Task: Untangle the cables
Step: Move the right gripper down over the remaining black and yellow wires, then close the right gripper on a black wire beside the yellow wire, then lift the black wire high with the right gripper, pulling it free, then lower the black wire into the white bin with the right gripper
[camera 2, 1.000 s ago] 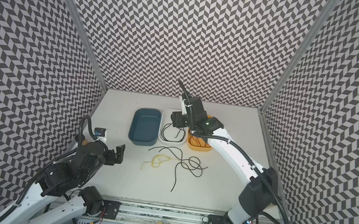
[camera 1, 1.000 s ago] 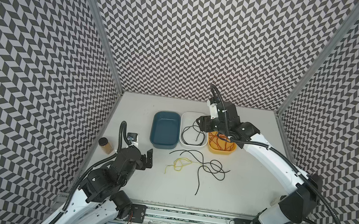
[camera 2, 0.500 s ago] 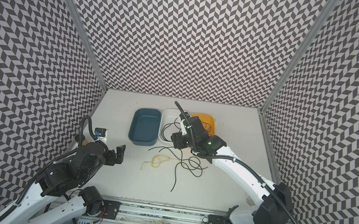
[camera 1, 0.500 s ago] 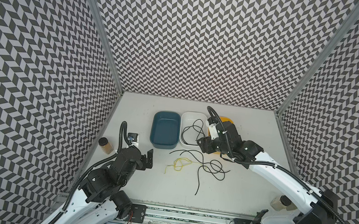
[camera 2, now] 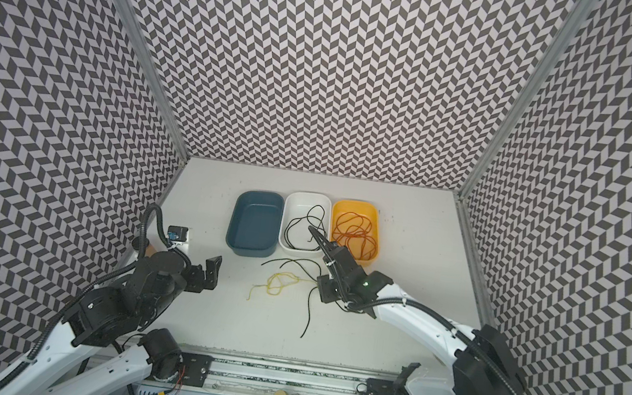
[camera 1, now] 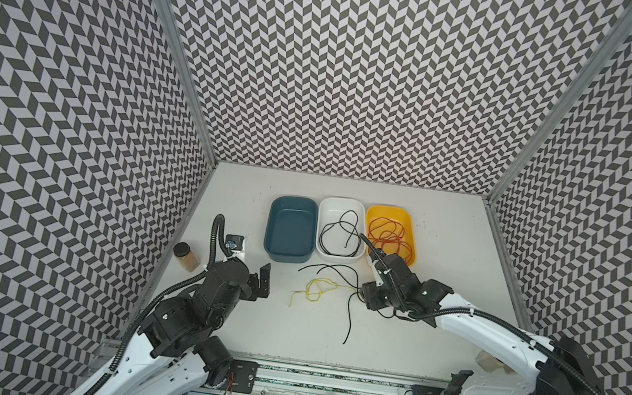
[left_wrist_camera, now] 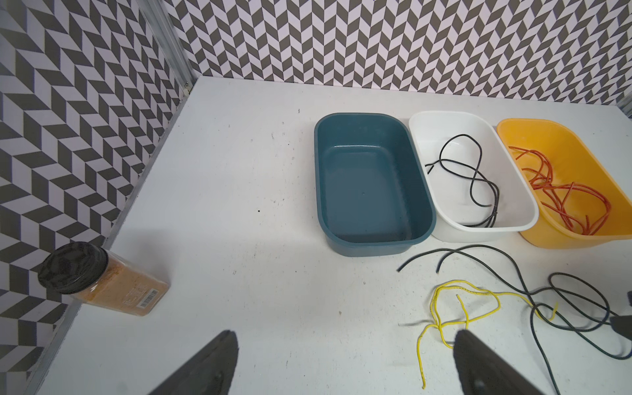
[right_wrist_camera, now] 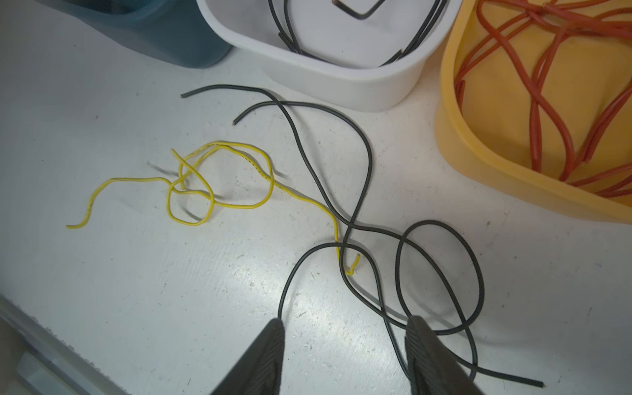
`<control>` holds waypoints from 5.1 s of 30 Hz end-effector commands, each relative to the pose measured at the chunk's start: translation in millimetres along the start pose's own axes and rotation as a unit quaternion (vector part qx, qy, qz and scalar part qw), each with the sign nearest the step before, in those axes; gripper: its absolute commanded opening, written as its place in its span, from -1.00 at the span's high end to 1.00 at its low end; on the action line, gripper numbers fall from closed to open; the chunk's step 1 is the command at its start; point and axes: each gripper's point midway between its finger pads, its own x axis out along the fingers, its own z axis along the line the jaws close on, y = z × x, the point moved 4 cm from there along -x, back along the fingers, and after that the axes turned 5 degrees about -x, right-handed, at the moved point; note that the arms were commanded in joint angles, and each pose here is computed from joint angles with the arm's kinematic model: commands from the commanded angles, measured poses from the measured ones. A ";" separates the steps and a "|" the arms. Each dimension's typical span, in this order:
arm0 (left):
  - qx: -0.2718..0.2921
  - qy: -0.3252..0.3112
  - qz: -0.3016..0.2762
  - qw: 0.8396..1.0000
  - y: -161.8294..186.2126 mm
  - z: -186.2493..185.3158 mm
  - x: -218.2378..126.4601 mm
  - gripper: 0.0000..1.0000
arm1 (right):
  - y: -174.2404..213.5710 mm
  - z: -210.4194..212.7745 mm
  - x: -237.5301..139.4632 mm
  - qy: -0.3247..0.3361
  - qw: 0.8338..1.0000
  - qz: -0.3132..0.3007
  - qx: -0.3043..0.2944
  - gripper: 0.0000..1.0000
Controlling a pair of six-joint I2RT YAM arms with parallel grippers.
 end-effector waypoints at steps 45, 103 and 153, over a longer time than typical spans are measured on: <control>-0.002 -0.007 0.001 1.000 2.1 1.2 2.3 -1.00 | -18.2 31.0 70.8 -0.085 0.996 0.011 0.031 1.00; 0.000 -0.004 0.007 1.000 3.7 -0.5 4.0 -1.00 | -183.0 85.8 -257.0 -0.150 0.901 -0.382 -0.141 1.00; 0.006 0.003 0.019 1.000 6.9 -4.0 9.8 -1.00 | -268.8 19.1 -6.8 -0.082 0.963 -0.255 -0.009 1.00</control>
